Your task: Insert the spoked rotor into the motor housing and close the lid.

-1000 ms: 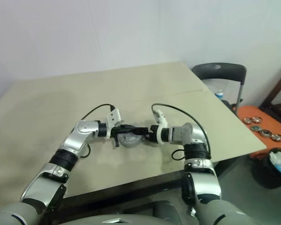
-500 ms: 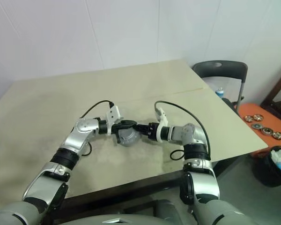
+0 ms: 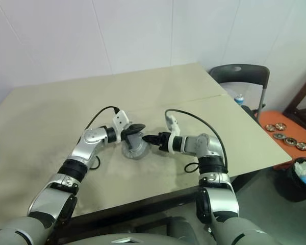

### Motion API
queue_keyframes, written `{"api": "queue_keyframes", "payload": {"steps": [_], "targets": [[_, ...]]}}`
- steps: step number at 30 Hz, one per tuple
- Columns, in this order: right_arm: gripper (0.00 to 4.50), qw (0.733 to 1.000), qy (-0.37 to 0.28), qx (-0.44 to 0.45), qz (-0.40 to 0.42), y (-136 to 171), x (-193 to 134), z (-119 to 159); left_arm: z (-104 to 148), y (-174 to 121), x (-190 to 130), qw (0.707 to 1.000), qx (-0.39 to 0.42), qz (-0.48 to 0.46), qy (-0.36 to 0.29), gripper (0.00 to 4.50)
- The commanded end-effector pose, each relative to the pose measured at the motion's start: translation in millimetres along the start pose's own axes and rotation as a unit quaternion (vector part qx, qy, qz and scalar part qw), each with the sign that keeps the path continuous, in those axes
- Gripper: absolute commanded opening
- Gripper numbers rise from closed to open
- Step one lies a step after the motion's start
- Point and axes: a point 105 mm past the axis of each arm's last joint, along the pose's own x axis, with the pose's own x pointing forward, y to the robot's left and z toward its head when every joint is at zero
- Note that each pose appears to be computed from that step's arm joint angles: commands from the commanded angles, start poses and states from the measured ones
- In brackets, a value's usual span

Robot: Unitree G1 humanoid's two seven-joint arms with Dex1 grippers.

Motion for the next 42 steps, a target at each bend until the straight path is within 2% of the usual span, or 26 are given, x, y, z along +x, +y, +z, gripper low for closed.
{"api": "queue_keyframes", "payload": {"steps": [1, 6, 9, 13, 16, 20, 25, 31, 33, 35, 42], "targets": [[1.34, 0.995, -0.056, 0.021, 0.08, 28, 8, 22, 22, 27, -11, 0.993, -0.07, 0.065, -0.063, 0.0], [1.34, 0.985, -0.144, 0.045, 0.086, 24, 1, 51, 25, 52, -43, 0.97, -0.176, 0.128, -0.109, 0.0], [1.34, 0.978, -0.181, 0.052, 0.084, 22, -2, 61, 18, 62, -65, 0.95, -0.235, 0.162, -0.127, 0.0], [1.34, 0.967, -0.226, 0.068, 0.099, 25, -3, 71, -2, 53, -84, 0.922, -0.323, 0.169, -0.131, 0.0], [1.34, 0.961, -0.242, 0.078, 0.11, 28, 1, 72, -5, 25, -82, 0.891, -0.412, 0.118, -0.151, 0.58], [1.34, 0.959, -0.244, 0.08, 0.12, 33, 7, 70, 5, -3, -69, 0.84, -0.508, 0.056, -0.182, 1.79], [1.34, 0.96, -0.24, 0.078, 0.119, 34, 10, 67, 18, -9, -49, 0.782, -0.582, 0.039, -0.218, 3.42], [1.34, 0.965, -0.232, 0.072, 0.102, 28, 11, 63, 27, -10, -44, 0.769, -0.596, 0.016, -0.232, 3.42], [1.34, 0.966, -0.227, 0.074, 0.1, 27, 13, 60, 35, -9, -47, 0.762, -0.595, 0.002, -0.256, 3.42], [1.34, 0.967, -0.224, 0.074, 0.097, 25, 14, 58, 38, -13, -48, 0.765, -0.591, -0.011, -0.256, 3.42], [1.34, 0.968, -0.224, 0.071, 0.088, 22, 14, 57, 20, -22, -58, 0.788, -0.584, 0.002, -0.195, 3.42]]}}
